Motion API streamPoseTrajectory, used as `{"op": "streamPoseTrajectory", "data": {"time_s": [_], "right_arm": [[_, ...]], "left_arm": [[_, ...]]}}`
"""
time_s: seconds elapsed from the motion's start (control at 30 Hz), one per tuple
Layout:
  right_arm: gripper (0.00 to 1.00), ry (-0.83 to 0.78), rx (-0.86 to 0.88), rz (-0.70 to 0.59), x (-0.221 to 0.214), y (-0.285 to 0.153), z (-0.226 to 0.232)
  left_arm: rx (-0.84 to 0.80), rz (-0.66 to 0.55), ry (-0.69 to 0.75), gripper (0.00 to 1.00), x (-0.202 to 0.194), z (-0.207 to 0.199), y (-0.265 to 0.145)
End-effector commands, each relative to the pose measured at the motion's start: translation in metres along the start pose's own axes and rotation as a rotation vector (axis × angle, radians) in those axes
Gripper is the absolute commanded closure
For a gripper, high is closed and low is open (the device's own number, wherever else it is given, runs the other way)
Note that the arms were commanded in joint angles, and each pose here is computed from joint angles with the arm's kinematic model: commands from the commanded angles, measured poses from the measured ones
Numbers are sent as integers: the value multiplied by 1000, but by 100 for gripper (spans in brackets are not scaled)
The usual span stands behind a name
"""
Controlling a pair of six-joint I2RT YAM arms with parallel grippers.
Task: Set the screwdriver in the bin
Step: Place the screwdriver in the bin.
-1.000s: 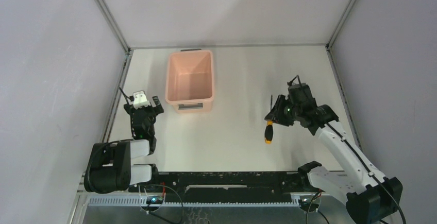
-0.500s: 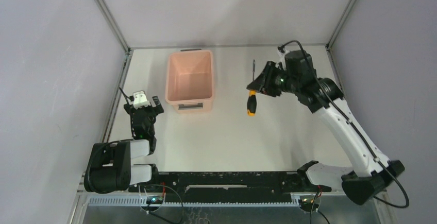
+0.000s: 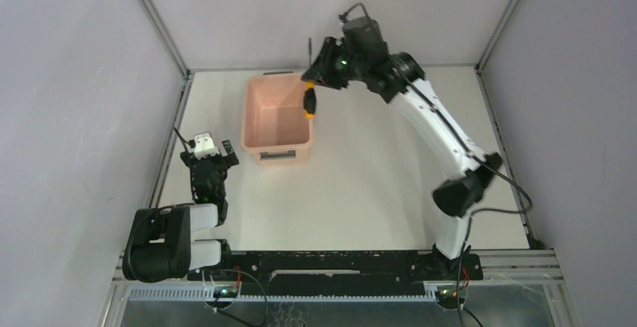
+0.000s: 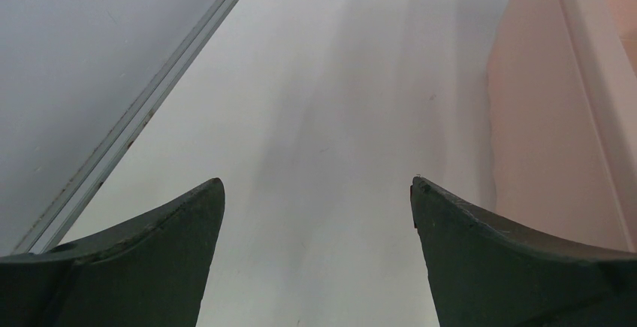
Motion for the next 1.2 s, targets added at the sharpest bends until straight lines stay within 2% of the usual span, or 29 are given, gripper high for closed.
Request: {"op": "streamPoseTrajectory", "data": {"time_s": [0.0, 0.03, 0.23, 0.43, 0.57, 0.93, 1.03, 1.17], "right_arm": [[89, -56, 1, -28, 11, 43, 20], [89, -63, 19, -44, 15, 45, 27], [89, -90, 10, -59, 10, 124, 5], [89, -130, -58, -17, -20, 203, -34], [89, -131, -118, 33, -47, 237, -62], [87, -94, -234, 137, -102, 276, -105], [83, -85, -262, 154, -112, 281, -115], [71, -76, -289, 178, -121, 284, -124]], "left_arm": [[-4, -88, -13, 2, 28, -2, 10], [-4, -89, -13, 2, 29, -2, 10], [-5, -88, -13, 2, 28, -2, 10], [-4, -87, -13, 2, 28, -2, 10], [-3, -88, -13, 2, 29, -2, 10], [-5, -89, -13, 2, 29, -2, 10], [-5, -88, -13, 2, 28, -2, 10], [-4, -87, -13, 2, 28, -2, 10]]}}
Point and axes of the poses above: each gripper's point midway between its finger pads, its own y axis out along the fingers, its own z axis along the line the jaws close on, x = y × z, the point moved 5 cm from there along -y, back along the fingers, and after that the axes turned 8 degrees about y, right-handed, at the moved point
